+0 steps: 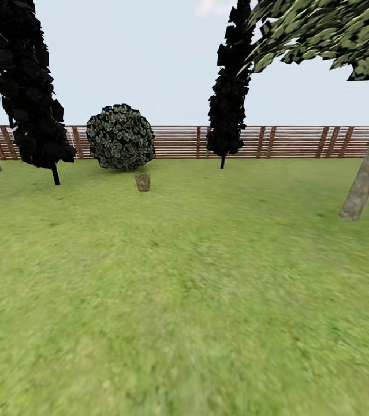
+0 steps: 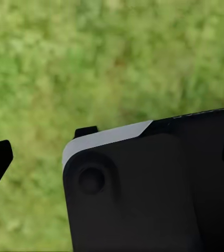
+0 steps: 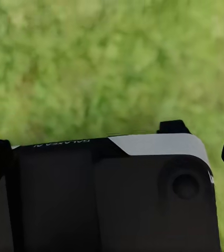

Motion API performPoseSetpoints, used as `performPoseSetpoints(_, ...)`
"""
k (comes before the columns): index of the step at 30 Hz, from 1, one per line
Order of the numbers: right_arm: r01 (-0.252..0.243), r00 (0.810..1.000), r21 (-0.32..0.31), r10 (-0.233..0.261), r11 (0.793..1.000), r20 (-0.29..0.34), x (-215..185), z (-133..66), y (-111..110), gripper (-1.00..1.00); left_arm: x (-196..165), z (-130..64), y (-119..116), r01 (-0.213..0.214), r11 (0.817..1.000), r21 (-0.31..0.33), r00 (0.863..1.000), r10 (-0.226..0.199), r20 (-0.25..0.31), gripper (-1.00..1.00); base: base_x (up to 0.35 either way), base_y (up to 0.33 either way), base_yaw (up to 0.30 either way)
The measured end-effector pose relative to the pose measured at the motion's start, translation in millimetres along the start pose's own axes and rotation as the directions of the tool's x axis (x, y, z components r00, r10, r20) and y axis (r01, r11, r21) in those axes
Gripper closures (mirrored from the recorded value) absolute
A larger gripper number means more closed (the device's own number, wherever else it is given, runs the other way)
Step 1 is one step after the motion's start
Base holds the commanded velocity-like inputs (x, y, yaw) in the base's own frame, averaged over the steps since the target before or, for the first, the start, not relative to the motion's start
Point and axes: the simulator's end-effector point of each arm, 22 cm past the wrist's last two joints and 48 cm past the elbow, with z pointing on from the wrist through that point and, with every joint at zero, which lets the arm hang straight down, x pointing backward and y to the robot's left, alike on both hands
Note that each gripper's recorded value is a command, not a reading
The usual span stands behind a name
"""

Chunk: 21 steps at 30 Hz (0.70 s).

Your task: Take the three Easter eggs out of the wicker basket on the lawn in the garden, then place them on the lawn next to a single tree (choose any tree) so that all three eggs are next to the same tree and none are left in the basket.

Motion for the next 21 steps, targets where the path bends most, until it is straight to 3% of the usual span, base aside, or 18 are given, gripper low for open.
performPoseSetpoints(21,-0.001,1.0,0.0,0.001,1.0,-0.003,0.6,0.0,-0.3,-1.0,-0.2,0.0,0.1,0.0,1.0,-0.001,1.0,0.0,0.001,-1.0,0.299,0.172,0.0)
